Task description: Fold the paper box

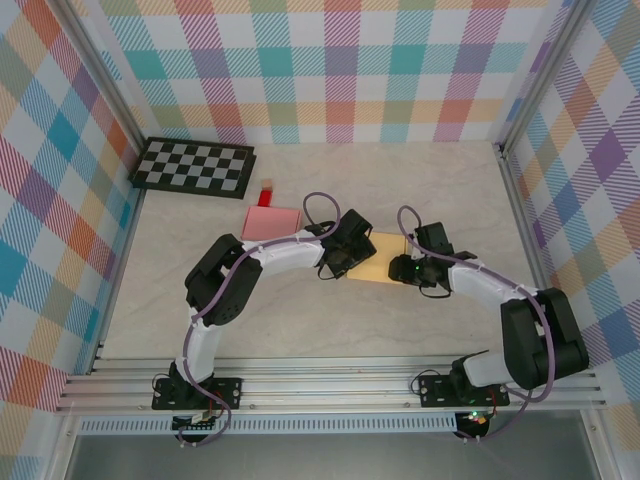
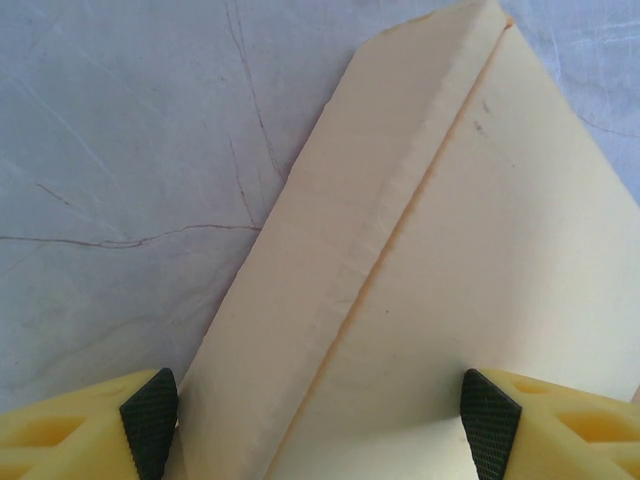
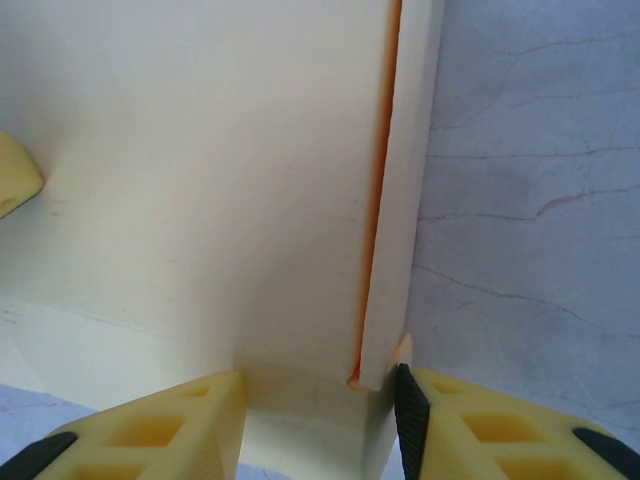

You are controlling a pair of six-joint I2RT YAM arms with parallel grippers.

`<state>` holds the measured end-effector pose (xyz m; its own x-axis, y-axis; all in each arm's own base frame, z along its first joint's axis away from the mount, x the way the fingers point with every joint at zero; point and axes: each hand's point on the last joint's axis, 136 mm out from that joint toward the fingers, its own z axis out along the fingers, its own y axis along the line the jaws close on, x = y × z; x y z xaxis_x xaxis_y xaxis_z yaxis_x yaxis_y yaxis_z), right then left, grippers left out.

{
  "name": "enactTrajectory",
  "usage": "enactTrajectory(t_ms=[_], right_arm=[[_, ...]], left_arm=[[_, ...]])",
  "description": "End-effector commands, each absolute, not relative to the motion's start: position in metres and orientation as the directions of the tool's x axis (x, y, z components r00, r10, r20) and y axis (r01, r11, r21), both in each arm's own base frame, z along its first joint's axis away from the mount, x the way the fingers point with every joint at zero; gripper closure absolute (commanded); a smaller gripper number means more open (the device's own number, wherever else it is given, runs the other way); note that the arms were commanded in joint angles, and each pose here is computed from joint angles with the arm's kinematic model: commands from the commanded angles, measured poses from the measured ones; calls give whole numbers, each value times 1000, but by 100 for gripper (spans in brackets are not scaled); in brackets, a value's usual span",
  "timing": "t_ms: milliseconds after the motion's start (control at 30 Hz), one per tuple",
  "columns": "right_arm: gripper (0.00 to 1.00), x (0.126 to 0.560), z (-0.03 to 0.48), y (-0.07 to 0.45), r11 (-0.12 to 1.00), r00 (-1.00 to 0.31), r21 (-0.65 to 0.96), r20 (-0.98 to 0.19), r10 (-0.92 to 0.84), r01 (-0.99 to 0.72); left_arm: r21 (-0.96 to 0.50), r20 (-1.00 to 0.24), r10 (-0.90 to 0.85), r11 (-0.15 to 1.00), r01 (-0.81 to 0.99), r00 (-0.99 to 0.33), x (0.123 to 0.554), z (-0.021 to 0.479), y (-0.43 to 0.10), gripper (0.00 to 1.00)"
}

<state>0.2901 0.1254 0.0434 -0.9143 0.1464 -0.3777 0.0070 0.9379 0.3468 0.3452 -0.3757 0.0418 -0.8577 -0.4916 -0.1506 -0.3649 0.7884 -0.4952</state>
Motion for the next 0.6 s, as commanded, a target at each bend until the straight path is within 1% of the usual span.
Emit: enactTrajectory(t_ms=[0,167,367,467,567], right_arm=[[54,301,48,127,940,-908,341,-402,121,-26],[55,293,53,138,905,-919,424,-358,167,-1],[56,279,60,142,890,-939,456,-292,183,31],[56,278,66,144,884,-942,467,-285,178,26],[56,280,71,143,886,-936,463,-303,177,17]], left_arm=[[-340,-125,-469,848,-407,-874,329,-6,-347,24],[-341,-122,-469,847,-407,-875,329,-7,-348,24],[-343,-124,-471,846,-407,-874,330,-7,-348,24],[-342,-123,-471,847,-408,-874,330,-7,-348,24],[-341,-122,-471,847,-408,-874,329,-8,-348,24]])
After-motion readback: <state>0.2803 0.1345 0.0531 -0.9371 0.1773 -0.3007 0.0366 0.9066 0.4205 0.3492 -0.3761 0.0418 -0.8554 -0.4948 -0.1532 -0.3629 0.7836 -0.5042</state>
